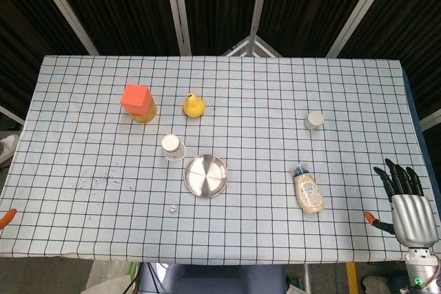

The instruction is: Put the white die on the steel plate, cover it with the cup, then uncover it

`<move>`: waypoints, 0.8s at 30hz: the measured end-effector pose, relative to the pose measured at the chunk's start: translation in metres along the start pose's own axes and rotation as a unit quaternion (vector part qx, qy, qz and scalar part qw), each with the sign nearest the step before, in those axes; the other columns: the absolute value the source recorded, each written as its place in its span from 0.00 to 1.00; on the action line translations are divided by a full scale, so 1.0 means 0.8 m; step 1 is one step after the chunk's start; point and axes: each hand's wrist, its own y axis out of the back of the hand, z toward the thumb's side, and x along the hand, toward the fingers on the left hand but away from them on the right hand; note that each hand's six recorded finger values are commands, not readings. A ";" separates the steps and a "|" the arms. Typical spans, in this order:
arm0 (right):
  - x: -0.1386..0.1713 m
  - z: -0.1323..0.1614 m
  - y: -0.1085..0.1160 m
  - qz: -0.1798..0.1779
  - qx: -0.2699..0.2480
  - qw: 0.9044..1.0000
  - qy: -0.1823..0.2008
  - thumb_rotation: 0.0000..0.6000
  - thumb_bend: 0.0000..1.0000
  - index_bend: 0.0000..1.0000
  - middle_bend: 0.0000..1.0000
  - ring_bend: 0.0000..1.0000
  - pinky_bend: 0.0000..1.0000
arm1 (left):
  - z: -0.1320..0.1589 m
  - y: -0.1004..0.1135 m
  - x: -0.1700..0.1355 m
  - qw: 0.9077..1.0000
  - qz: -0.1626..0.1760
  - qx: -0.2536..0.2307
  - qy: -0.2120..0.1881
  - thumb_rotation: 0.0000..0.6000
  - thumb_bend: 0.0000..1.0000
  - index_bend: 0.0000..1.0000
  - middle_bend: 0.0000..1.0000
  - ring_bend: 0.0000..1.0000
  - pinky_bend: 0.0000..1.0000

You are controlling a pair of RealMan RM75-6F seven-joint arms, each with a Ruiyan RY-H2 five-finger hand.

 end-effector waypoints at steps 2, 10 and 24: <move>0.000 0.001 0.001 -0.001 0.000 1.000 0.001 1.00 0.14 0.16 0.03 0.09 0.00 | 0.000 0.000 0.000 1.000 0.000 -0.001 0.000 1.00 0.12 0.21 0.06 0.05 0.09; 0.003 0.005 -0.001 0.003 0.005 1.000 0.008 1.00 0.14 0.16 0.03 0.09 0.00 | 0.003 0.003 -0.002 1.000 0.001 -0.004 -0.004 1.00 0.12 0.21 0.06 0.05 0.09; 0.008 0.006 -0.002 0.006 0.008 1.000 0.006 1.00 0.14 0.16 0.03 0.09 0.00 | 0.008 -0.002 0.001 0.999 -0.011 -0.025 -0.019 1.00 0.12 0.21 0.10 0.12 0.09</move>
